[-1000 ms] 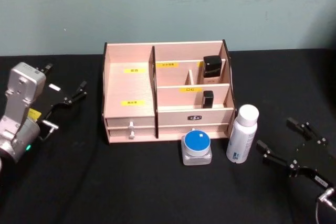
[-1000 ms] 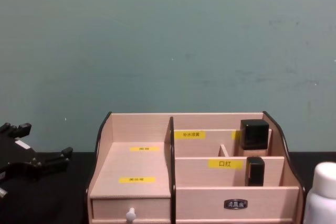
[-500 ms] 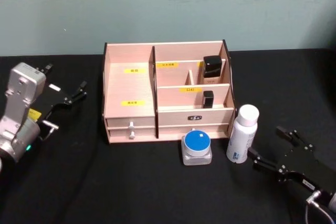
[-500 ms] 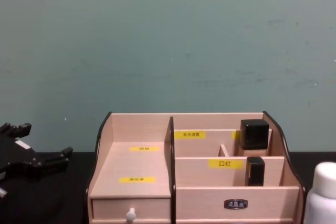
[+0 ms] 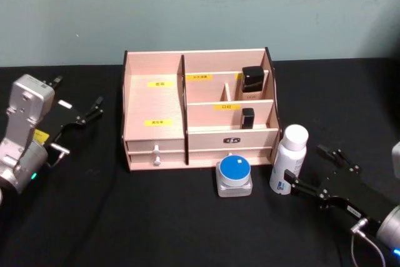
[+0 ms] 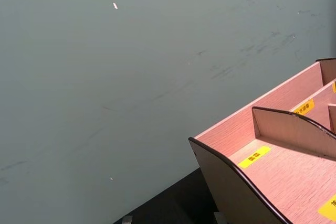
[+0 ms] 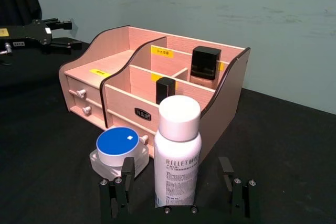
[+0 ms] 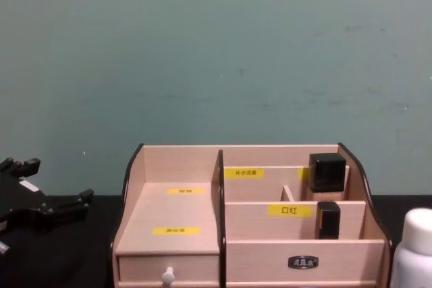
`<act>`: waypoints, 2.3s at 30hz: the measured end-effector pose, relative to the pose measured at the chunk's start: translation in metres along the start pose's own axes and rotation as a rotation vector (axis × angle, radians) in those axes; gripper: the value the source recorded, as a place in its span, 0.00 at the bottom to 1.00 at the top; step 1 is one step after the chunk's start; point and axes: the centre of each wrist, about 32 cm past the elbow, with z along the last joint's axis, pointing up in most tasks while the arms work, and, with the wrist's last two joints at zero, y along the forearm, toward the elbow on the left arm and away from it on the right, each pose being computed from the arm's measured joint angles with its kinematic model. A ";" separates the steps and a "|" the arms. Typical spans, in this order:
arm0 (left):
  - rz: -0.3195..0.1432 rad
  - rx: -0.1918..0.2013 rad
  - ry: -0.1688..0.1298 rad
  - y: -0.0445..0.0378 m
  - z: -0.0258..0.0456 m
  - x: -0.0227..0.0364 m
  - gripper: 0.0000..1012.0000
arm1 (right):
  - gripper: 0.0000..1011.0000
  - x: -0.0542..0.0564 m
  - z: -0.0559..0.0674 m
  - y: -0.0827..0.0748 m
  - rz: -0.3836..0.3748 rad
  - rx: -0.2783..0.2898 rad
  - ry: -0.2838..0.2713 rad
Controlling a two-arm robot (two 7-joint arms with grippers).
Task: Pick up the facial cleanser and watermelon frost from the table and place them into the tiered storage box.
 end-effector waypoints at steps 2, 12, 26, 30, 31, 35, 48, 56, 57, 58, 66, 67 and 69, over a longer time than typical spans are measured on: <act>0.000 0.000 0.000 0.0000 0.0000 0.0000 0.99 | 0.99 0.001 -0.001 0.004 0.002 0.002 -0.001; 0.000 0.000 0.000 0.0000 0.0000 0.0000 0.99 | 0.99 0.003 -0.006 0.022 0.010 0.011 -0.005; 0.000 0.000 0.000 0.0000 0.0000 0.0000 0.99 | 0.99 0.005 -0.007 0.035 0.004 0.027 -0.028; 0.000 0.000 0.000 0.0000 0.0000 0.0000 0.99 | 0.99 0.005 -0.007 0.035 0.004 0.026 -0.028; 0.000 0.000 0.000 0.0000 0.0000 0.0000 0.99 | 0.99 0.005 -0.007 0.034 0.005 0.026 -0.028; 0.000 0.000 0.000 0.0000 0.0000 0.0000 0.99 | 0.99 0.005 -0.007 0.034 0.005 0.025 -0.028; 0.000 0.000 0.000 0.0000 0.0000 0.0000 0.99 | 0.83 0.005 -0.007 0.034 0.005 0.026 -0.026; 0.000 0.000 0.000 0.0000 0.0000 0.0000 0.99 | 0.62 0.005 -0.007 0.033 0.005 0.025 -0.025; 0.000 0.000 0.000 0.0000 0.0000 0.0000 0.99 | 0.59 0.005 -0.007 0.033 0.005 0.025 -0.025; 0.000 0.000 0.000 0.0000 0.0000 0.0000 0.99 | 0.59 0.005 -0.007 0.033 0.005 0.025 -0.025; 0.000 0.000 0.000 0.0000 0.0000 0.0000 0.99 | 0.59 0.005 -0.007 0.033 0.005 0.025 -0.024; 0.000 0.000 0.000 0.0000 0.0000 0.0000 0.99 | 0.59 0.005 -0.007 0.033 0.005 0.025 -0.024; 0.000 0.000 0.000 0.0000 0.0000 0.0000 0.99 | 0.59 0.005 -0.007 0.033 0.005 0.025 -0.024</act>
